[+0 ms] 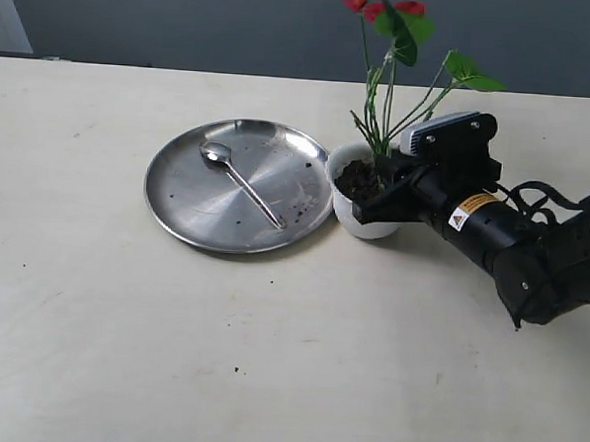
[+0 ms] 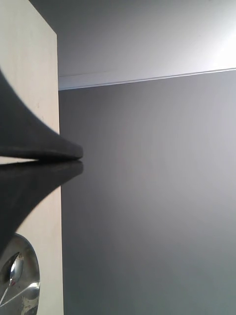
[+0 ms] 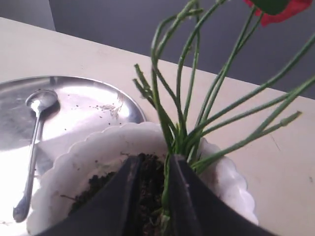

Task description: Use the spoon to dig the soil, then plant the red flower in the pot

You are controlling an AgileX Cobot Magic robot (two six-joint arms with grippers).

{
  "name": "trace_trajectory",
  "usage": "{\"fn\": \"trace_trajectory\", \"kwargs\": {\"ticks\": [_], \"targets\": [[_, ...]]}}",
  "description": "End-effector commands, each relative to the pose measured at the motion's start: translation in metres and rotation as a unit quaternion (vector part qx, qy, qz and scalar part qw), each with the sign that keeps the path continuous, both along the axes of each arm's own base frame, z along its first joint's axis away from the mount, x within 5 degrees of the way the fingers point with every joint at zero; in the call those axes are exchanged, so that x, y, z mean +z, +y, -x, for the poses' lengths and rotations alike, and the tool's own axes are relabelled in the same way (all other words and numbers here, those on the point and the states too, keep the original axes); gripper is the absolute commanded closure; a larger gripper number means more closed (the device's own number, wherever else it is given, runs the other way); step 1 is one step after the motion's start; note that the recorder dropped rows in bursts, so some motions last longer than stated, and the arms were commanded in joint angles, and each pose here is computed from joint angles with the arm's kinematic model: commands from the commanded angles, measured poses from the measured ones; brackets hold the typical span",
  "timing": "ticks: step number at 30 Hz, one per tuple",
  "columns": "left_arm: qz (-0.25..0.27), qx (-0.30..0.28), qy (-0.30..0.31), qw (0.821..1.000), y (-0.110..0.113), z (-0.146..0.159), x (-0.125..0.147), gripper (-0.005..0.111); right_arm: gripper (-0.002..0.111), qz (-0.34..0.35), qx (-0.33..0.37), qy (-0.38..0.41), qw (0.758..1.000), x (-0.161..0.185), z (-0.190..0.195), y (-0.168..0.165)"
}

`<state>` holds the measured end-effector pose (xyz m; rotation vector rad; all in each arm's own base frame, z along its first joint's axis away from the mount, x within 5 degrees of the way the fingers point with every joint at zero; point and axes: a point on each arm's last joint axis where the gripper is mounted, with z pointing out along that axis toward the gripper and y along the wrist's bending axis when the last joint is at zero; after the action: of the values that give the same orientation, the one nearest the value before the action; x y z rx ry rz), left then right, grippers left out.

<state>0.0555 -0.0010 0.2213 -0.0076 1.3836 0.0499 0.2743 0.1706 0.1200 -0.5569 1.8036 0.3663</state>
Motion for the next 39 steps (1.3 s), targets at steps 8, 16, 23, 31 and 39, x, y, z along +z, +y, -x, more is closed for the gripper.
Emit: {"fn": "trace_trajectory", "kwargs": {"ticks": [8,16,23,31,39], "targets": [[0.001,-0.008,-0.008,1.000,-0.001,0.001,0.002,0.106,0.086,0.023,-0.036,0.068,0.997,0.018,0.006,-0.011],[0.001,-0.008,-0.008,1.000,-0.001,0.001,0.002,0.106,0.086,-0.008,-0.085,0.097,0.992,0.047,0.049,-0.043],[0.001,-0.008,-0.008,1.000,-0.001,0.001,0.002,0.106,0.109,-0.138,-0.123,0.178,0.966,0.073,0.141,-0.095],[0.001,-0.008,-0.008,1.000,-0.001,0.001,0.002,0.106,0.109,-0.280,-0.092,0.272,0.916,0.098,0.198,-0.110],[0.001,-0.008,-0.008,1.000,-0.001,0.001,0.002,0.106,0.109,-0.299,-0.054,0.287,0.908,0.101,0.218,-0.114]]}}
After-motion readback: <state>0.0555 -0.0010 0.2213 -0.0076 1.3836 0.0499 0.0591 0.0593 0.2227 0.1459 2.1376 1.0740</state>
